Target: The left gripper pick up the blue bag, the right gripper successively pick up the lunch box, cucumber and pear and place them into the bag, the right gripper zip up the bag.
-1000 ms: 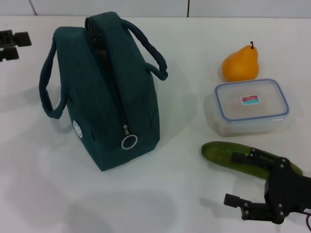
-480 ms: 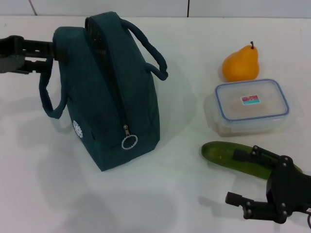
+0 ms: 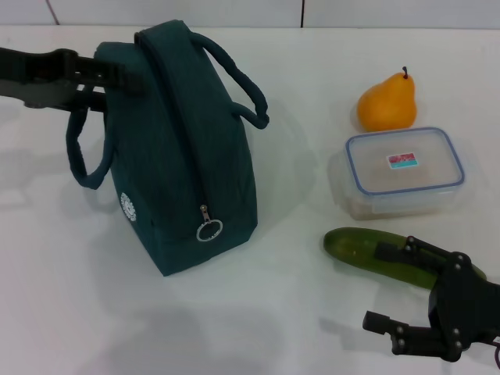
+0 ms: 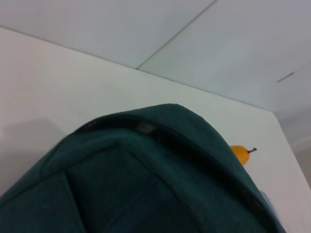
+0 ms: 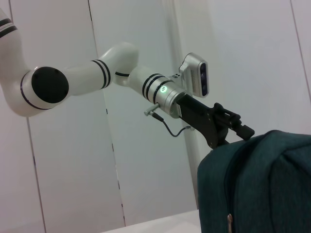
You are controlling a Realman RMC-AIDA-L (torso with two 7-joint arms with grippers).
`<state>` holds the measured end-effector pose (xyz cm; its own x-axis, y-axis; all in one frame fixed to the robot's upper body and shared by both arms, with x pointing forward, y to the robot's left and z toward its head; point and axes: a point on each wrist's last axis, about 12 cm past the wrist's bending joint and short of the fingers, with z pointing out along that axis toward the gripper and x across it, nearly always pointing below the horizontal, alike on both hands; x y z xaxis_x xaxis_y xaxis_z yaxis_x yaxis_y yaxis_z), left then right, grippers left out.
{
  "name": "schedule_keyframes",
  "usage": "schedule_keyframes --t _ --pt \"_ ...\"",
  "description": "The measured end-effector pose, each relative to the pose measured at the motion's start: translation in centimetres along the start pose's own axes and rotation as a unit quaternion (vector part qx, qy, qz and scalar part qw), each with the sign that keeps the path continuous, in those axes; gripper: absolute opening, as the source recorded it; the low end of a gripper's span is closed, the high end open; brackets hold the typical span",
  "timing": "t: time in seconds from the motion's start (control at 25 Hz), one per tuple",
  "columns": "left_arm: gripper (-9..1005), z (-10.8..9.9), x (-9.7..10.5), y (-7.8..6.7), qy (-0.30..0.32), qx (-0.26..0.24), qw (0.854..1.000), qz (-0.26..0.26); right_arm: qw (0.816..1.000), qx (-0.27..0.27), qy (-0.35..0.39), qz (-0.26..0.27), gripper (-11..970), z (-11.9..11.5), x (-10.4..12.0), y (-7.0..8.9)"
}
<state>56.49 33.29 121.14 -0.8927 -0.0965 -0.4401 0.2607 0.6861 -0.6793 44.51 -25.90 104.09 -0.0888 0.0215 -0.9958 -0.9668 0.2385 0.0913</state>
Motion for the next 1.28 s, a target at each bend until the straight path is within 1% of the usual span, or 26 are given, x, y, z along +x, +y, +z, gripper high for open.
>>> schedule_keyframes --t 0.16,0.36,0.48,0.56,0.92,1.12,1.2,1.28 --pt "825 0.63 -0.19 -0.22 0.008 -0.005 1.0 0.004 1.0 0.001 0.0 0.001 822 -0.04 0.04 0.06" --pt "825 0.89 -0.21 -0.25 0.015 -0.016 1.0 0.01 1.0 0.003 0.0 0.006 818 -0.13 0.2 0.18" --pt "644 0.81 -0.26 -0.1 0.016 -0.021 1.0 0.0 1.0 0.003 -0.002 0.007 816 -0.16 0.18 0.22" --pt "601 0.75 -0.34 0.02 0.017 -0.023 1.0 -0.006 1.0 0.002 -0.003 0.007 815 -0.17 0.15 0.24" --pt "409 0.93 -0.61 -0.26 0.02 -0.024 0.999 0.012 1.0 -0.001 -0.007 0.007 809 -0.18 0.06 0.31" --pt "165 1.03 -0.72 -0.3 0.022 -0.023 0.999 0.012 1.0 -0.001 -0.009 0.008 806 -0.22 0.04 0.36" --pt "124 1.03 -0.75 -0.33 0.021 -0.023 0.999 0.012 1.0 0.006 -0.015 0.023 805 -0.26 0.01 0.31" --pt "82 0.99 -0.79 -0.37 0.02 -0.021 1.0 0.012 0.998 0.026 -0.032 0.053 803 -0.41 -0.27 -0.02"
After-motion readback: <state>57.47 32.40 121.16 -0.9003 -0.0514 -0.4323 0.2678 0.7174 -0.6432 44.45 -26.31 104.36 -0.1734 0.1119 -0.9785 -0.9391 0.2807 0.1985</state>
